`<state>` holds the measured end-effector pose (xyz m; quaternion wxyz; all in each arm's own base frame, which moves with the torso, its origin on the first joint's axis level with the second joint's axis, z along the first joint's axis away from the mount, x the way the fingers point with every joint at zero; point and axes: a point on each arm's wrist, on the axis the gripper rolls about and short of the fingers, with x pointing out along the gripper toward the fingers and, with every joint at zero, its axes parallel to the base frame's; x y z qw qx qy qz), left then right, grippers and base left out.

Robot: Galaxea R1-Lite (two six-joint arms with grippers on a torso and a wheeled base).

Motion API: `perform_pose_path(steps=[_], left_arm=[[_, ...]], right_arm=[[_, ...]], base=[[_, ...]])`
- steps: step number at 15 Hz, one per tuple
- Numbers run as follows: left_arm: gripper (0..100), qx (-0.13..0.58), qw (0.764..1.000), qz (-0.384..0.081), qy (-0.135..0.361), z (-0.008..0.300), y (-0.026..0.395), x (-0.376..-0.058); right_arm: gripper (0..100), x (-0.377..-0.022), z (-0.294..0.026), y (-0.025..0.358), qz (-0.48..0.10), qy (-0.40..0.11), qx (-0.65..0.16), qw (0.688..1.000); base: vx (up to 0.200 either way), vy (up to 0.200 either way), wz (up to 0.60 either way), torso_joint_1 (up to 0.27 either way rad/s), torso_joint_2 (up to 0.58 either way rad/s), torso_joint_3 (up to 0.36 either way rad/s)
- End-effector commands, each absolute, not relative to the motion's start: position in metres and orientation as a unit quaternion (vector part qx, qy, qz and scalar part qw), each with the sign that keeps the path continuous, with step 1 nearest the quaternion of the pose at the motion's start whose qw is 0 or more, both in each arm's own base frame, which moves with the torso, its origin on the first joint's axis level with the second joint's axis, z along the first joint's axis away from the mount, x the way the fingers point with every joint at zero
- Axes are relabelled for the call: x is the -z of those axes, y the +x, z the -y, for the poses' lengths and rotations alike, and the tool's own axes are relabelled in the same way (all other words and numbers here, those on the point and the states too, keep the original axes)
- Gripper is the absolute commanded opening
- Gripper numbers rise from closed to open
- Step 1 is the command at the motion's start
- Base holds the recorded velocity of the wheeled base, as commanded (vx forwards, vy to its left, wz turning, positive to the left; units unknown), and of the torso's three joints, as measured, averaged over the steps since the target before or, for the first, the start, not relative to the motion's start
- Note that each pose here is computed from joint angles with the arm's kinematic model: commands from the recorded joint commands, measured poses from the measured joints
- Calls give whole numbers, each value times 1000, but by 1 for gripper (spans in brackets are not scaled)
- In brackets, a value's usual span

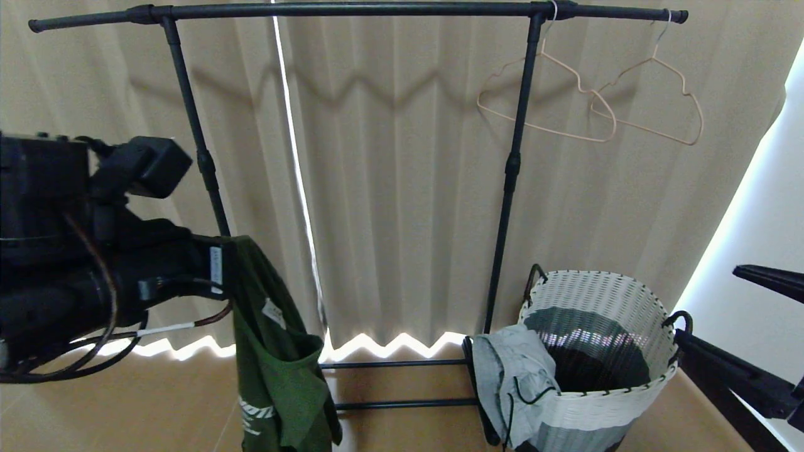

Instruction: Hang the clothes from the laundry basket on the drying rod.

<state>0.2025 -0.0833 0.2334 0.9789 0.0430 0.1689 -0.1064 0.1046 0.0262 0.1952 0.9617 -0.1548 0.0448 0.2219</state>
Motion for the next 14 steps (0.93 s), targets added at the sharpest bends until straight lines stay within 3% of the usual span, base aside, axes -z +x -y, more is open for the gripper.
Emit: perform_pose_path(steps=[1,4,8,11,14], left_arm=[[0,69,989,-127,22,47,151,-236],[0,42,993,-108,17,26,110,-221],[0,-8,997,-74,-1,6,76,-208],[0,-29,998,-51,-3,1,66,-211],[0,-28,998,-57,8,1,65,-207]], right_arm=[[100,-173,-13,80,-52,-164,-172,970],[100,-151,-8,71,-85,-162,-134,974],[100,-140,-5,55,-73,-165,-101,978],[100,-134,-5,54,-84,-165,-101,978],[100,-127,-5,46,-78,-167,-105,977]], base=[[0,0,0,0,0,0],[0,0,0,0,0,0],[0,0,0,0,0,0],[0,0,0,0,0,0],[0,0,0,0,0,0]])
